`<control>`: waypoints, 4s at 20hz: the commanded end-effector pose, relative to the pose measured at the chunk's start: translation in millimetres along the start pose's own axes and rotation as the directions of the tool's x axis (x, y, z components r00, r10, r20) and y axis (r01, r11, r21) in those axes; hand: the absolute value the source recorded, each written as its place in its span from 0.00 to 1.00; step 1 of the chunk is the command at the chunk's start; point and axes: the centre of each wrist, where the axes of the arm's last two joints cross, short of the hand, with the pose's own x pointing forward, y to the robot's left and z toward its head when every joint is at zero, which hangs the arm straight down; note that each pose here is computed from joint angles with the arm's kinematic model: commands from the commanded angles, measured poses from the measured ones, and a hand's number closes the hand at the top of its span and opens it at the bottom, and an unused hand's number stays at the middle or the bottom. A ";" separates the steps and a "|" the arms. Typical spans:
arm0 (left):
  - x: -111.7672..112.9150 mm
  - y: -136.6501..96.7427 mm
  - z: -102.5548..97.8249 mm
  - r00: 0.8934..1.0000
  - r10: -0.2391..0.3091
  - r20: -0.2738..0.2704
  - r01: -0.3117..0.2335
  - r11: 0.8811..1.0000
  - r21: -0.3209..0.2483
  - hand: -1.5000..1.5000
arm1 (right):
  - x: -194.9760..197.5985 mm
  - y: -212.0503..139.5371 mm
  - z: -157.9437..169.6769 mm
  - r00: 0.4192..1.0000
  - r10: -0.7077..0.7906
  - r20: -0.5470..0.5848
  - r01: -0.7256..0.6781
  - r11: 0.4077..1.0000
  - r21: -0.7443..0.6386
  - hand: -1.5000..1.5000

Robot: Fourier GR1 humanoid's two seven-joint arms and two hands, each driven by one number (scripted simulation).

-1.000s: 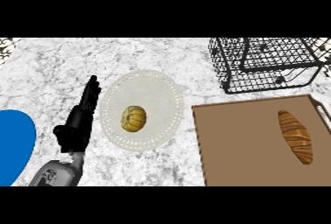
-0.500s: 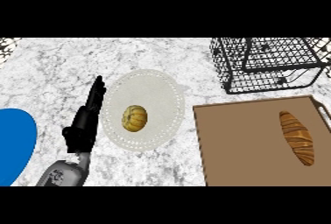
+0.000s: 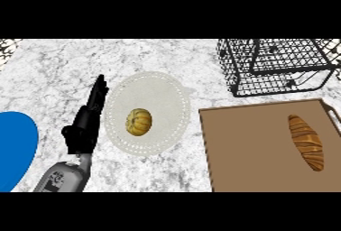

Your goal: Pick the croissant from the tray and place it in the tiered basket

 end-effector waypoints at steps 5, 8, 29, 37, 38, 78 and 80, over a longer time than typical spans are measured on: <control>-4.9 -4.4 12.5 1.000 0.007 -0.005 -0.007 1.000 -0.011 0.50 | 8.2 -0.3 -0.6 0.995 0.096 -0.012 -0.092 0.980 0.178 0.00; 5.4 -12.2 3.3 1.000 0.006 0.014 -0.006 1.000 -0.014 0.50 | 11.2 12.3 -11.2 0.992 0.121 -0.019 -0.116 0.977 0.177 0.00; -3.9 -3.0 6.6 1.000 -0.010 0.011 0.010 1.000 0.011 0.50 | -84.7 50.7 -18.4 0.936 0.348 -0.043 -0.343 0.934 0.103 0.00; 6.2 -7.4 -9.6 1.000 -0.008 -0.002 0.008 1.000 -0.003 0.50 | -128.3 53.3 -26.4 0.951 0.305 -0.049 -0.295 0.944 0.150 0.00; -0.3 -13.1 11.3 1.000 0.000 -0.006 0.000 1.000 -0.008 0.50 | -134.4 78.4 -32.3 0.954 0.299 -0.026 -0.291 0.943 0.162 0.00; 1.3 0.5 -6.7 1.000 -0.003 -0.006 0.003 1.000 0.003 0.50 | -149.7 125.9 -116.3 0.968 0.248 0.028 -0.247 0.939 0.239 0.00; 5.5 -3.0 -1.5 1.000 -0.009 -0.017 0.009 1.000 0.004 0.50 | -144.6 140.4 -113.7 0.973 0.229 0.026 -0.229 0.948 0.221 0.00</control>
